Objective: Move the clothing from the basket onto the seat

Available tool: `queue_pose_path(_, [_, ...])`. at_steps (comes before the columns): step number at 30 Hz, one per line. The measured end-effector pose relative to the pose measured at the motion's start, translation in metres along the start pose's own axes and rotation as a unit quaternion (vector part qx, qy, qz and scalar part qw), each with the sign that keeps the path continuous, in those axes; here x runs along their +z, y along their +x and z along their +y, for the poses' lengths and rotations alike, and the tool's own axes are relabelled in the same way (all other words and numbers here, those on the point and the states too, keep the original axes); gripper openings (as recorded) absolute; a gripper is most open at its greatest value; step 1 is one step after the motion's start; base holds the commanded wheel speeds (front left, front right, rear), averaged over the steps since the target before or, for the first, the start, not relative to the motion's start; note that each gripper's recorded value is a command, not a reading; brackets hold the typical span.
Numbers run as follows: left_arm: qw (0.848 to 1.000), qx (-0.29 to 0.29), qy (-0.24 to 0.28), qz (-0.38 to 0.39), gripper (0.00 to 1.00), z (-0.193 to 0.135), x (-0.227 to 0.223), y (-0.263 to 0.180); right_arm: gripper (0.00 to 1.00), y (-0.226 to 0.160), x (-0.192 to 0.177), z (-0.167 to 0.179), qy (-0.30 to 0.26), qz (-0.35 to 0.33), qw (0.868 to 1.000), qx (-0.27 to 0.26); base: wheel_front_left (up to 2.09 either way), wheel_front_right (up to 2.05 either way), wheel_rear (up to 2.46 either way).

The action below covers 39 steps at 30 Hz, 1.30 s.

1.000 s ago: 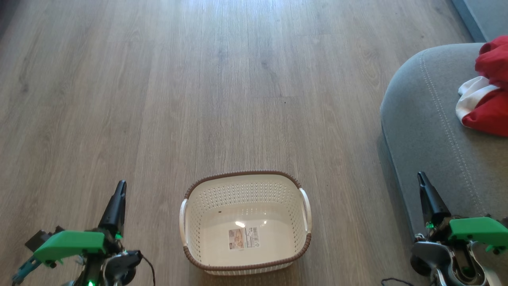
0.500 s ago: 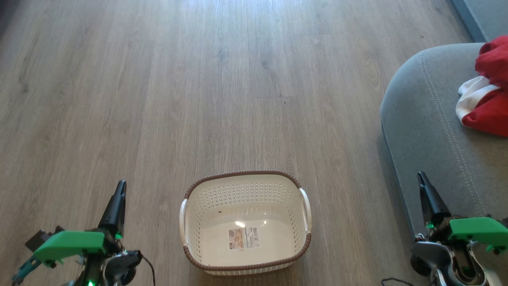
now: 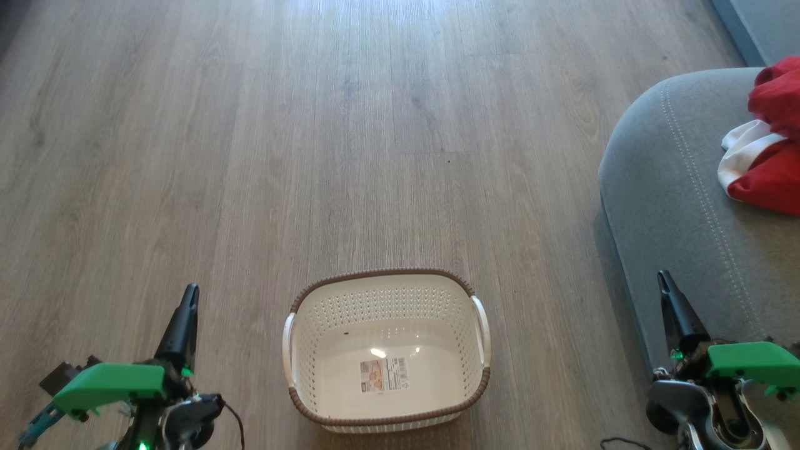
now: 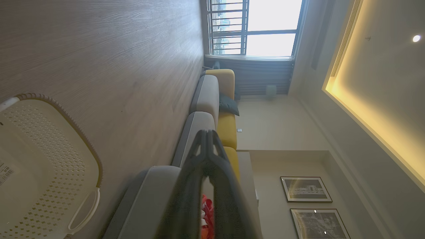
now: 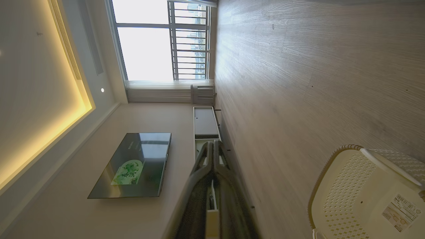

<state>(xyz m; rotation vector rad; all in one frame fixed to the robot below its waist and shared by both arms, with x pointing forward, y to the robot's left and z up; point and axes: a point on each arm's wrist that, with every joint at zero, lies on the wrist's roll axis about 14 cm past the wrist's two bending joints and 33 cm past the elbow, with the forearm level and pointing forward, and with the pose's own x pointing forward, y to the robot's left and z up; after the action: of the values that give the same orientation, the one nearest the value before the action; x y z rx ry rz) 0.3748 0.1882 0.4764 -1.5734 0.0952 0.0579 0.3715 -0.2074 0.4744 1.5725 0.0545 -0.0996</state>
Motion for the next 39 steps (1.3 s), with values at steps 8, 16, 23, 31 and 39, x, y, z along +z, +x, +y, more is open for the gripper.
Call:
queue_pose_path(8, [1.000, 0.000, 0.000, 0.000, 0.00, 0.0000, 0.0000, 0.0000, 0.00, 0.0000, 0.0000, 0.0000, 0.000, 0.000, 1.000, 0.000, 0.00, 0.00, 0.00])
queue_pose_path(16, [1.000, 0.000, 0.000, 0.000, 0.00, 0.0000, 0.0000, 0.0000, 0.00, 0.0000, 0.0000, 0.0000, 0.000, 0.000, 1.000, 0.000, 0.00, 0.00, 0.00])
queue_pose_path(23, [1.000, 0.000, 0.000, 0.000, 0.00, 0.0000, 0.0001, 0.0000, 0.00, 0.0000, 0.0000, 0.0000, 0.000, 0.000, 1.000, 0.000, 0.00, 0.00, 0.00])
queue_pose_path(31, [1.000, 0.000, 0.000, 0.000, 0.00, 0.0000, 0.0001, 0.0000, 0.00, 0.0000, 0.0000, 0.0000, 0.000, 0.000, 1.000, 0.000, 0.00, 0.00, 0.00])
queue_pose_path(39, [1.000, 0.000, 0.000, 0.000, 0.00, 0.0000, 0.0001, 0.0000, 0.00, 0.0000, 0.0000, 0.0000, 0.000, 0.000, 1.000, 0.000, 0.00, 0.00, 0.00])
